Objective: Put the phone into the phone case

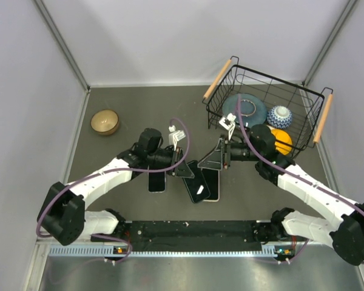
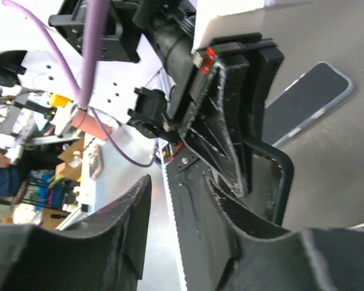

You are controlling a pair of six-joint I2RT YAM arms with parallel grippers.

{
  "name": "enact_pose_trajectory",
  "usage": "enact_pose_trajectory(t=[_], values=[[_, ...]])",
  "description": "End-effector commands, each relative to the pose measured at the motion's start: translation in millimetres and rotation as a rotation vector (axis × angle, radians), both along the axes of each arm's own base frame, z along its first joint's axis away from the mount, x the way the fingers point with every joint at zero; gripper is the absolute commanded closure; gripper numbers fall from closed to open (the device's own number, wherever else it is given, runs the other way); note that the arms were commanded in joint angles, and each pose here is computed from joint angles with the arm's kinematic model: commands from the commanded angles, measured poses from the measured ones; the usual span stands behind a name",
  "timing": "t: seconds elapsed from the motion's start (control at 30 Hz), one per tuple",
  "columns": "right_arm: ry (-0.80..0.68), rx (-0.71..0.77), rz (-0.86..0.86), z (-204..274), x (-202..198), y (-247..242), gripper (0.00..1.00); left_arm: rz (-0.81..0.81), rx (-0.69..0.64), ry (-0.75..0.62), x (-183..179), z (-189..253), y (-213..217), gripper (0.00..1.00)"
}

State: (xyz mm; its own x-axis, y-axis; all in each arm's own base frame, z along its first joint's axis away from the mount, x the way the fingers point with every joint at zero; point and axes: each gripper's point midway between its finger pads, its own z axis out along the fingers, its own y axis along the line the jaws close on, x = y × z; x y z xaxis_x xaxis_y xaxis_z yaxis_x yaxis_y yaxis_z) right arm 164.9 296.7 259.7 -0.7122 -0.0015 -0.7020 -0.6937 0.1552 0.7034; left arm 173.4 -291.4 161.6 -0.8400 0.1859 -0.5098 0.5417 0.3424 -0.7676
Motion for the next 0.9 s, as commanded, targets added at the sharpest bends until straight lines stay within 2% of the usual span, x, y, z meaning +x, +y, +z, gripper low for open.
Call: enact_pose_trajectory(t=[0.0, 0.03, 0.27, 0.43, 0.53, 0.57, 0.63, 0.67, 0.73, 0.77, 0.83, 0.87], values=[[-0.077, -0.015, -0.039, 0, 1, -7, 0.45, -0.054, -0.141, -0.153, 0, 60, -7, 1.0], [-0.057, -0.032, -0.04, -11, -2, -9, 0.4, -0.062, -0.152, -0.163, -1, 64, -7, 1.0], [-0.017, -0.058, 0.005, -51, -20, -19, 0.21, -0.102, -0.23, -0.202, -10, 82, -5, 1.0], [0.039, -0.048, 0.077, -69, -36, -20, 0.23, -0.118, -0.258, -0.204, -13, 88, -6, 1.0], [0.039, 0.007, 0.102, -65, -42, -19, 0.35, -0.102, -0.248, -0.206, -8, 87, -7, 1.0], [0.022, 0.028, 0.112, -60, -43, -19, 0.45, -0.098, -0.241, -0.201, -6, 85, -7, 1.0], [0.041, 0.038, 0.114, -60, -45, -19, 0.56, -0.079, -0.219, -0.193, -3, 80, -6, 1.0], [0.041, 0.047, 0.119, -58, -47, -19, 0.66, -0.067, -0.212, -0.197, 0, 80, -6, 1.0], [0.038, 0.067, 0.113, -52, -48, -19, 0.8, -0.052, -0.18, -0.193, 3, 74, -4, 1.0], [0.045, 0.068, 0.097, -52, -46, -19, 0.91, -0.032, -0.154, -0.189, 6, 70, -4, 1.0], [0.054, 0.072, 0.086, -48, -45, -20, 1.0, -0.02, -0.121, -0.183, 9, 63, -2, 1.0], [0.058, 0.071, 0.067, -47, -42, -19, 1.0, -0.009, -0.107, -0.178, 12, 59, -2, 1.0]])
